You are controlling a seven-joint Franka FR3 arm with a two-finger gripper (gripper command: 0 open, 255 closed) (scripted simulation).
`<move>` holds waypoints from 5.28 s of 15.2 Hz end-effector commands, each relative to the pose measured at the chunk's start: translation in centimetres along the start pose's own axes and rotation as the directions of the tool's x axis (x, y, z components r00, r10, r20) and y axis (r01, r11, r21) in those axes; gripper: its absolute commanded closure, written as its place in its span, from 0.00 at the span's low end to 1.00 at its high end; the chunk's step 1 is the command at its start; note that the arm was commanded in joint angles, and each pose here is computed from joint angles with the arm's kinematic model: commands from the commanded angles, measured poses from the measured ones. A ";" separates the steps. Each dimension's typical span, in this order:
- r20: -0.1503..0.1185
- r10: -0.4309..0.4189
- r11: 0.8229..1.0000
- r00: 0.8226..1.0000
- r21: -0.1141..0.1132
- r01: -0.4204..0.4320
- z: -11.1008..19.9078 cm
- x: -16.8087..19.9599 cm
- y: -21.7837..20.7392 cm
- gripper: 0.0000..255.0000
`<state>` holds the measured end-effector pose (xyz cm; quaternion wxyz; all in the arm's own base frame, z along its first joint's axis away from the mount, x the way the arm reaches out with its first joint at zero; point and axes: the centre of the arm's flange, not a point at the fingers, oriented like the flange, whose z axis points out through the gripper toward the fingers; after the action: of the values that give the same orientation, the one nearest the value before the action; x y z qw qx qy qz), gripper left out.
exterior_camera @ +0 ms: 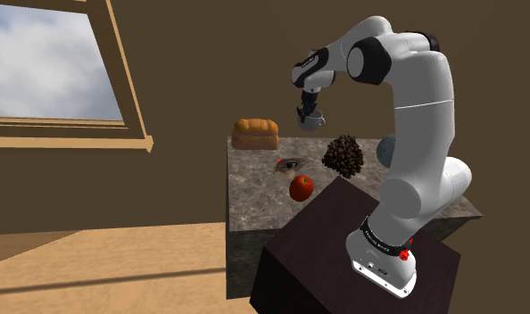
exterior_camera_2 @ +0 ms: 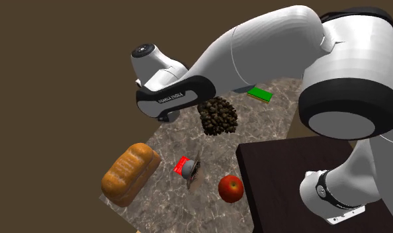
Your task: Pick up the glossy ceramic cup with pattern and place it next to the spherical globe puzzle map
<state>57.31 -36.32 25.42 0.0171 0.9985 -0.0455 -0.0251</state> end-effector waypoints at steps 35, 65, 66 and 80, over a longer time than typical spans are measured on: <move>0.000 0.000 1.000 1.000 0.000 0.000 -14.7 -9.8 2.4 1.00; 0.000 0.000 1.000 1.000 0.000 0.000 -12.6 -48.5 10.5 1.00; 0.000 0.000 1.000 1.000 0.000 0.000 -12.5 -49.8 10.7 1.00; 0.000 0.000 1.000 1.000 0.000 0.000 -7.0 -53.8 11.4 1.00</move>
<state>3.07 -42.51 35.91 0.0164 0.9985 -0.0454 -0.0252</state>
